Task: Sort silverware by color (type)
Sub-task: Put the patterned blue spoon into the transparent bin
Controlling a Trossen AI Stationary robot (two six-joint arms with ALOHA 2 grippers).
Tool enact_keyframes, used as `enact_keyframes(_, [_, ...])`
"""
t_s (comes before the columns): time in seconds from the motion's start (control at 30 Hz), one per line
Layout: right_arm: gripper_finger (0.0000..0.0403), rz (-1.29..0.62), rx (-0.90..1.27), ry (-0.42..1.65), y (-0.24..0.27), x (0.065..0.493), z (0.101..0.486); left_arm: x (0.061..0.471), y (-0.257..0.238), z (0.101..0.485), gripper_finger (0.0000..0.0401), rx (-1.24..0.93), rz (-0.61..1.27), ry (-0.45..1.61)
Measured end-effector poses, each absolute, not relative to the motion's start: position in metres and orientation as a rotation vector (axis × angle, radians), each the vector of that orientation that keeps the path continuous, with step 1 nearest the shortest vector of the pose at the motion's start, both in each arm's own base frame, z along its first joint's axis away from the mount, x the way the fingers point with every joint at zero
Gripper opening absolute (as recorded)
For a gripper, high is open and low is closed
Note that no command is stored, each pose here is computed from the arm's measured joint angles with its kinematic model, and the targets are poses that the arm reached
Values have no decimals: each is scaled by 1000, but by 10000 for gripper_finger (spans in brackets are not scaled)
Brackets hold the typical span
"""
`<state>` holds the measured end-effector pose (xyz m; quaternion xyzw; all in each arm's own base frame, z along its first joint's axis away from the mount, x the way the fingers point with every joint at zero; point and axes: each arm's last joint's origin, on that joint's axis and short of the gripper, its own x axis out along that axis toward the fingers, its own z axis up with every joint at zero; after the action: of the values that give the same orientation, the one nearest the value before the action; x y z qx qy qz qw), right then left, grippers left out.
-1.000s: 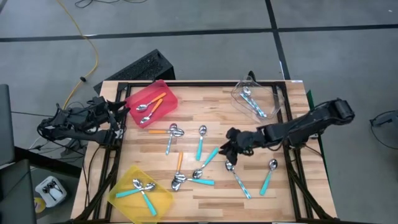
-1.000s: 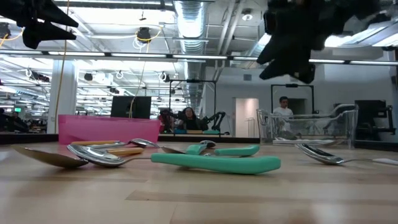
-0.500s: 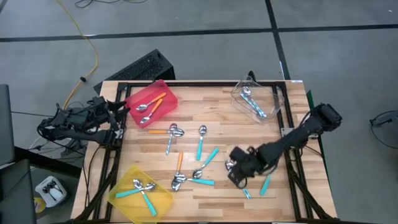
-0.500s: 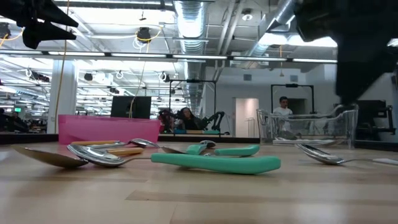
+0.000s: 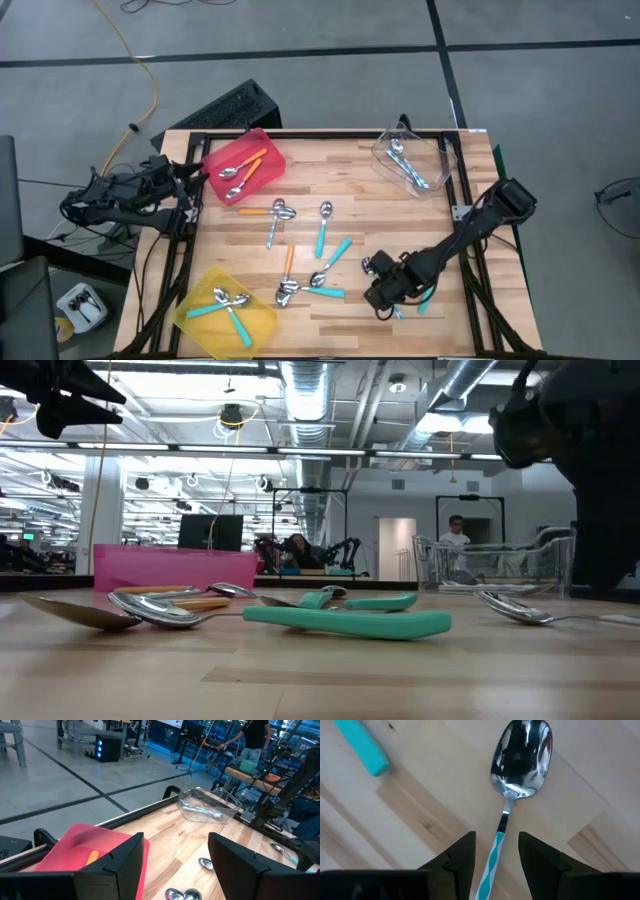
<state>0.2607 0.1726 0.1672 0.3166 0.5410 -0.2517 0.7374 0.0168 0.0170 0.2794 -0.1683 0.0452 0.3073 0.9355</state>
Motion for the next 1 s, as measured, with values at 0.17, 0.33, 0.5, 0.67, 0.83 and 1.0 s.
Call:
enact_keyframes(0.17, [172, -583, 668, 1225, 174, 263, 152, 17, 17, 279, 205, -344, 629, 92])
enact_keyframes(0.33, [170, -580, 654, 1284, 177, 266, 139, 17, 17, 279, 205, -344, 628, 92])
enact_keyframes(0.5, [126, -592, 660, 1320, 177, 265, 136, 17, 17, 279, 205, -344, 628, 92])
enact_keyframes(0.67, [38, -609, 666, 1321, 174, 263, 139, 17, 17, 279, 205, -344, 628, 93])
enact_keyframes(0.83, [35, -590, 645, 1318, 169, 272, 143, 17, 17, 279, 205, -344, 628, 93])
enact_keyframes(1.0, [35, -517, 569, 1244, 157, 291, 157, 17, 17, 279, 205, -344, 628, 92])
